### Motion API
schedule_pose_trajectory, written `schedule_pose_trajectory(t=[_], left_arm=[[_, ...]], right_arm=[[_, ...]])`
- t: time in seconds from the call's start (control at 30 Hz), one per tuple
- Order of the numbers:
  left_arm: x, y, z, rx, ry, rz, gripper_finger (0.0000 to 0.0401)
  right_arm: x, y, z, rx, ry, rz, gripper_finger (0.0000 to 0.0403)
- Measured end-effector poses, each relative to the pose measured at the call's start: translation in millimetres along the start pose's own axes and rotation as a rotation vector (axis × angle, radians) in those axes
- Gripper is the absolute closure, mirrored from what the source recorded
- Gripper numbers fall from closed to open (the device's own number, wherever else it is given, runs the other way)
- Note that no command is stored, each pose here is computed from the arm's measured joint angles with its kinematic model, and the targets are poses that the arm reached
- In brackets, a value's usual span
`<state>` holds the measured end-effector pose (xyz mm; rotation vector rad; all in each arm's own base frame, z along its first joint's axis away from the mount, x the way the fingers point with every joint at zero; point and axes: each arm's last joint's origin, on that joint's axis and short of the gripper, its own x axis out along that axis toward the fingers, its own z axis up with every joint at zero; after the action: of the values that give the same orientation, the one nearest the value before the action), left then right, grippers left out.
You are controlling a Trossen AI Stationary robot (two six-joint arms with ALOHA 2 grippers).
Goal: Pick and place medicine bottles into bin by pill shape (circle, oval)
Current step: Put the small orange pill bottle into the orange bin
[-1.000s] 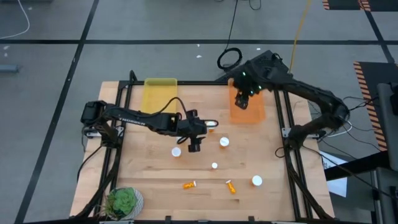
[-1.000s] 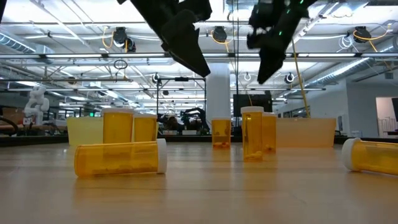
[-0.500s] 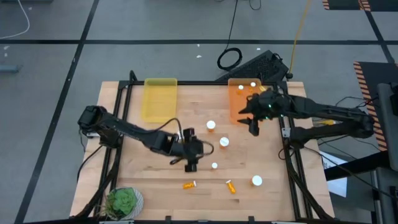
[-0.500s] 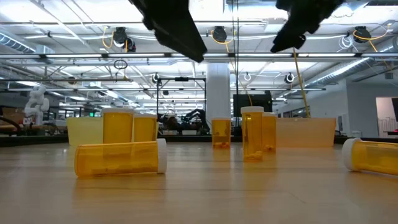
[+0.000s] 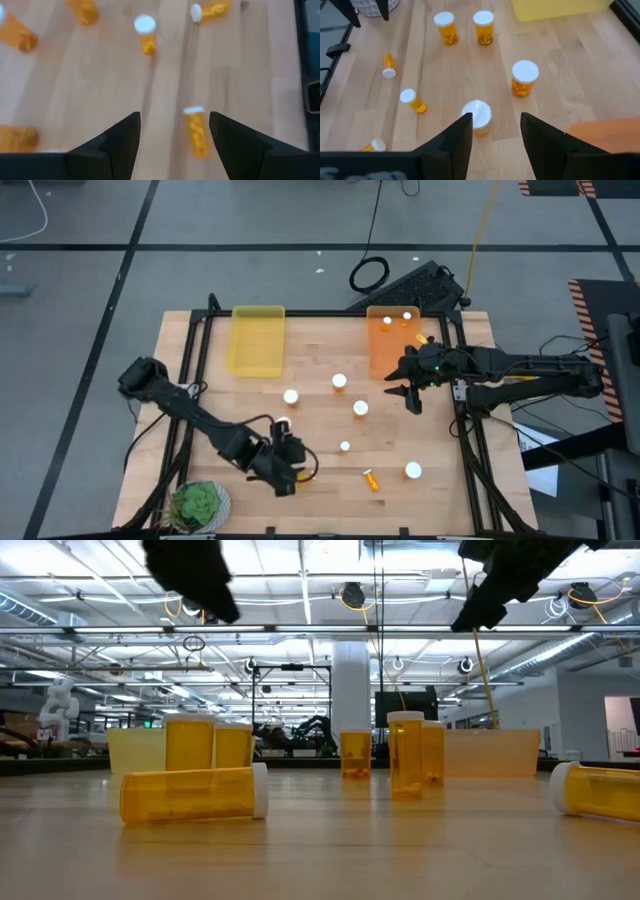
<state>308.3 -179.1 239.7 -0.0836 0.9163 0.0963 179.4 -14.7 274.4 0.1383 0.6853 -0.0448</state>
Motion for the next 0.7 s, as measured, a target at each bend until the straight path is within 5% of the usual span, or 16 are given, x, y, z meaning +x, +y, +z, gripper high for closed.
schedule_pose_trajectory(t=[0.47, 0.7], left_arm=[[52, -38, -45, -0.073, 0.186, -0.010, 0.0247], [70, -39, -55, -0.099, 0.218, 0.036, 0.0229]], right_arm=[[-1, 1, 12, -0.080, -0.124, 0.009, 0.0245], [-1, 1, 13, -0.102, -0.133, 0.008, 0.0245]])
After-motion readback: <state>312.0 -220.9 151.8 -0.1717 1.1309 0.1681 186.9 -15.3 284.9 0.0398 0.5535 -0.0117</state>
